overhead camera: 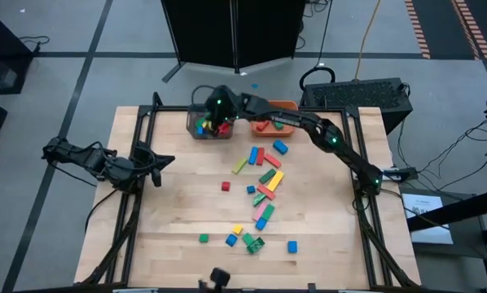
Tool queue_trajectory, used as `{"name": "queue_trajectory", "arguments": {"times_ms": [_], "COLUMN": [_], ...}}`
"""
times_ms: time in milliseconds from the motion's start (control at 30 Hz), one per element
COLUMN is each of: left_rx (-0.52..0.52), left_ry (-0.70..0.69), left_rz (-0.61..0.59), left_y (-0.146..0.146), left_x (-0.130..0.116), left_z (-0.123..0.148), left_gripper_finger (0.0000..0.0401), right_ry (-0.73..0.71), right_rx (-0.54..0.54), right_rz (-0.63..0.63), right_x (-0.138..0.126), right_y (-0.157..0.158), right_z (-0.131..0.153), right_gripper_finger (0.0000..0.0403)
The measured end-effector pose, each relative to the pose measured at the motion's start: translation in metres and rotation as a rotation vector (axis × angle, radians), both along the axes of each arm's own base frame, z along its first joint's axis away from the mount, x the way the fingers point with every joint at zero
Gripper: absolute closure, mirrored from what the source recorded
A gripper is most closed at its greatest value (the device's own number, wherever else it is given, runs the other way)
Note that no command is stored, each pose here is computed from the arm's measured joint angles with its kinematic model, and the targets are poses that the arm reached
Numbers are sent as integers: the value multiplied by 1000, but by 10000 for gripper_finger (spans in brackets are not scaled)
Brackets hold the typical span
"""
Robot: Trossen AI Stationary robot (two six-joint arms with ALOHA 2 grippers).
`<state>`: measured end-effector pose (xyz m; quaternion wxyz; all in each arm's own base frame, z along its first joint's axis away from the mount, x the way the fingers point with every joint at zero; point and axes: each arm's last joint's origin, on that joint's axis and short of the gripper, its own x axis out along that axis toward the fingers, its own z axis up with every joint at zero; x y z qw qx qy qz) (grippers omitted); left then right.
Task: Sort blocks by size
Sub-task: Put the small green block into the black bin, then put the small green block into the orange bin
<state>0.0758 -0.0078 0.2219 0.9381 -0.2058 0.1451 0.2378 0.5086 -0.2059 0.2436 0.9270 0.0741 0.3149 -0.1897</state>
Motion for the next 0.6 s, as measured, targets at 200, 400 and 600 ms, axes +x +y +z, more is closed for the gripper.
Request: {"name": "queue_trajectory", "arguments": {"times_ms": [200, 400, 600], "left_rx": [19, 30, 30], "left_ry": [4, 8, 8], "left_rz": [29, 43, 42], "left_y": [1, 2, 2], "left_x": [-1, -1, -1], "left_z": [0, -1, -1], "left_gripper_finger": [401, 401, 401], "right_ry": [12, 24, 60], "right_rx": [40, 1, 159], "right_rz": [-47, -16, 218], "right_x": [-10, -10, -16], "right_y": [-20, -20, -3], "right_z": [-3, -3, 3], "right_gripper_finger": [256, 165, 171]}}
